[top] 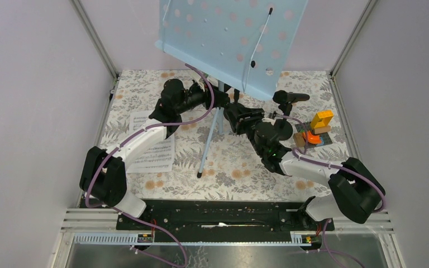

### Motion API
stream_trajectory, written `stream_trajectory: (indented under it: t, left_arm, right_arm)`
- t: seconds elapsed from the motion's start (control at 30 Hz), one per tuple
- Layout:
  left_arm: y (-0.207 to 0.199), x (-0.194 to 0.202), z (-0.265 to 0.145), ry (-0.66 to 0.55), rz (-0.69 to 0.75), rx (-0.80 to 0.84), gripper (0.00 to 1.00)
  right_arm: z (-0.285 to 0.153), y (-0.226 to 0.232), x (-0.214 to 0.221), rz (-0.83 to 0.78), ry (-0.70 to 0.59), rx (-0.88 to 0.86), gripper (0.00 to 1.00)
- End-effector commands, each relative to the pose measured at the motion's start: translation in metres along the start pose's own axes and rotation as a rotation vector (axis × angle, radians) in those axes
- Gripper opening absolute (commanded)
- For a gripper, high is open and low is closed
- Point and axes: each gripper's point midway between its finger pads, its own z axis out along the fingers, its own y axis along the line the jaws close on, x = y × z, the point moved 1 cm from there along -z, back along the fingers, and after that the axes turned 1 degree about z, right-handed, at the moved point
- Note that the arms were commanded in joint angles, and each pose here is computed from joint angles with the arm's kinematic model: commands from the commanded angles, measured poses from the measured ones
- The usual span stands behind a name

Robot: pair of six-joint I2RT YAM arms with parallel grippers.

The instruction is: Pack up the instrument practice props

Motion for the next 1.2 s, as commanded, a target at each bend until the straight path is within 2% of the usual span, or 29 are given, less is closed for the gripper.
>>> stream_trajectory:
  t: [0.0,0.23,0.5,0.6,0.7,0.83,0.97,1.17]
  left_arm:
    - [0.000,0.013,0.000,0.052,-0.111,-0.003,0.00]
    - [0.000,0.015,0.002,0.059,-0.123,0.005,0.00]
    - [-0.001,0.016,0.003,0.062,-0.125,0.007,0.00]
    - [-0.001,0.015,0.002,0.060,-0.124,0.010,0.00]
    - [-0.001,0.014,0.001,0.059,-0.118,0.004,0.00]
    - [0.001,0.014,0.002,0.058,-0.120,0.002,0.00]
    - [0.000,0.016,0.004,0.061,-0.139,0.009,0.00]
    - [0.000,0.017,0.004,0.061,-0.145,0.006,0.00]
  right_arm:
    - [0.005,0.031,0.001,0.088,-0.001,-0.101,0.49]
    - [0.015,0.029,0.013,0.105,0.050,-0.104,0.37]
    - [0.019,0.018,0.022,0.106,0.119,-0.121,0.00]
    - [0.018,0.011,0.017,0.056,0.104,-0.115,0.00]
    - [0.017,0.012,0.016,-0.071,0.088,-0.135,0.00]
    - [0.014,0.032,0.029,-0.459,0.119,-0.268,0.00]
    - [0.008,0.037,0.048,-0.745,0.195,-0.425,0.00]
    - [-0.012,0.036,0.050,-0.882,0.188,-0.639,0.00]
